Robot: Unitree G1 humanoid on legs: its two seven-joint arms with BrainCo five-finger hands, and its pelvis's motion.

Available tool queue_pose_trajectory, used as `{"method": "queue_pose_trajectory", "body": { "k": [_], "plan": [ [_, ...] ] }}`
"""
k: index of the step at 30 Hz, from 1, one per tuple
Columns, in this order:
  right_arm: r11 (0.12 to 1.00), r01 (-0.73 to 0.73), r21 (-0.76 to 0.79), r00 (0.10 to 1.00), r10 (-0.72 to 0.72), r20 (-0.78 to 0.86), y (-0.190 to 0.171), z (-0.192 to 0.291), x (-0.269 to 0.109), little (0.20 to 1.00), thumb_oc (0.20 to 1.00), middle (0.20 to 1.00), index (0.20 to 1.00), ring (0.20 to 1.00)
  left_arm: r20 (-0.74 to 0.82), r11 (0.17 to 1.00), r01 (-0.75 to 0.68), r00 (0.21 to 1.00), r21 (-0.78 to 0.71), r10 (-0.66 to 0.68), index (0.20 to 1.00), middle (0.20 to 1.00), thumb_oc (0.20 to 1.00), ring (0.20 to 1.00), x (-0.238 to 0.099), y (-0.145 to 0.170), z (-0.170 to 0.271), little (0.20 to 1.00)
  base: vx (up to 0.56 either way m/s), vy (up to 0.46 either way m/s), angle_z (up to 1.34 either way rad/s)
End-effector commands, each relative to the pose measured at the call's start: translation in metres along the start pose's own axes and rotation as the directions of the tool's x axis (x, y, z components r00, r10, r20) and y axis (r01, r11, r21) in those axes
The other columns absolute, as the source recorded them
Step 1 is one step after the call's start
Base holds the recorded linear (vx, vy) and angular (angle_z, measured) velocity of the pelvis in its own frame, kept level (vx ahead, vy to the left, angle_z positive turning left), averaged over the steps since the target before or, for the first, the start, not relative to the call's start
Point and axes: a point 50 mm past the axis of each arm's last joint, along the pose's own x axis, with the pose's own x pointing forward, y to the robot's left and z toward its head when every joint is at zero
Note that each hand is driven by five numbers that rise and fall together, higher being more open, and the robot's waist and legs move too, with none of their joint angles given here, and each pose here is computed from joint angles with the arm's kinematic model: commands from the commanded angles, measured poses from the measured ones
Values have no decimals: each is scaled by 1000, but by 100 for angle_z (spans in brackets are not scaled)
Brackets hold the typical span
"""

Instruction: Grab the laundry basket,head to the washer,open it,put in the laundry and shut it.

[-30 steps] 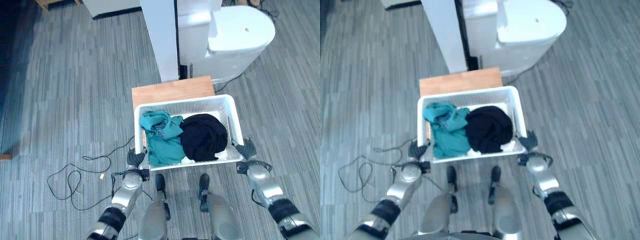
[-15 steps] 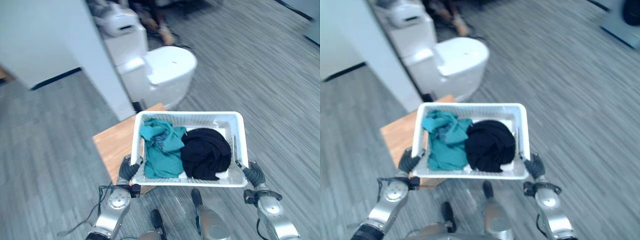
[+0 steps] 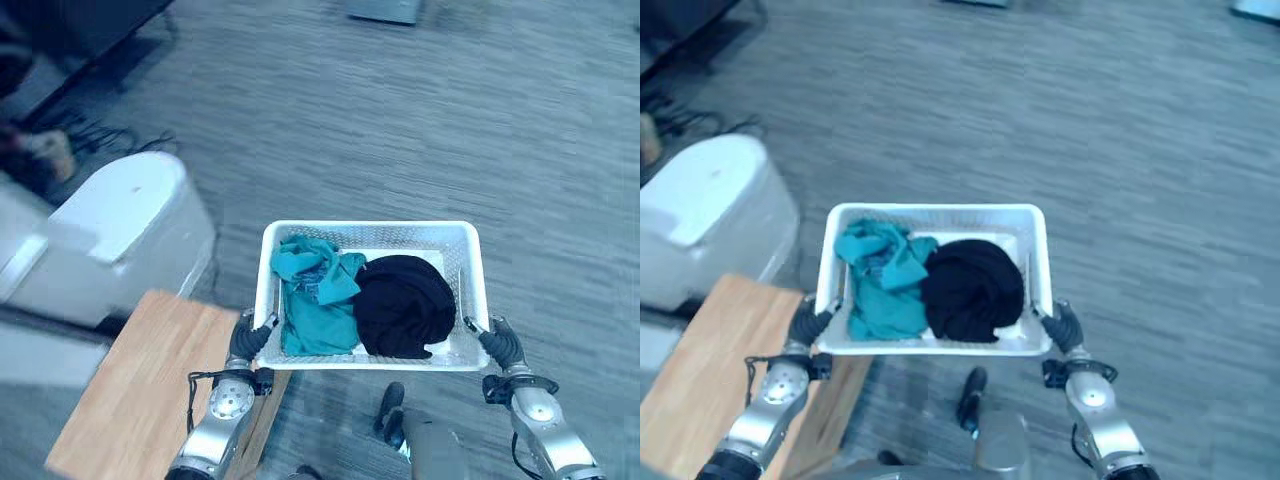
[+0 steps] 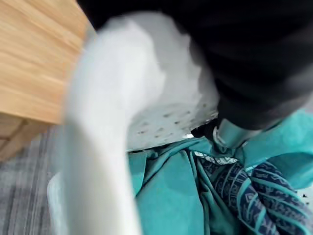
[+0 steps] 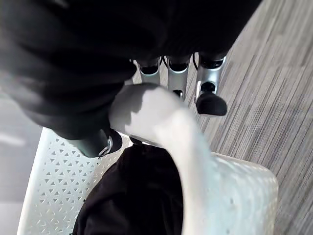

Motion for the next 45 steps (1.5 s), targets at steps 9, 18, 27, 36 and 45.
{"method": "queue_pose_trajectory", "body": {
  "k": [9,18,27,36,45],
  "plan": [
    [976,-160,149,941,106,320,17,61,10,200,200,200,200,200,226,978,180,962,-106,-152,200,200,200,200,-2,-32,40,200,228,-7,-105],
    [964,-214,160,927,149,344,29,69,15,200,200,200,200,200,191,987,148,973,-65,-133,200,200,200,200,-4,-20,33,200,399,139,-55],
    [960,-223,168,923,153,354,29,73,16,200,200,200,200,200,232,992,103,969,-67,-85,200,200,200,200,4,-10,45,200,315,-2,-21],
    [973,-178,143,946,129,297,15,55,9,200,200,200,200,200,199,987,128,974,-102,-105,200,200,200,200,-1,-17,34,200,396,-231,61],
    [985,-113,129,961,75,268,-1,49,9,200,200,200,200,200,164,983,163,975,-87,-148,200,200,200,200,-6,-24,25,200,420,-94,-20]
  ]
}}
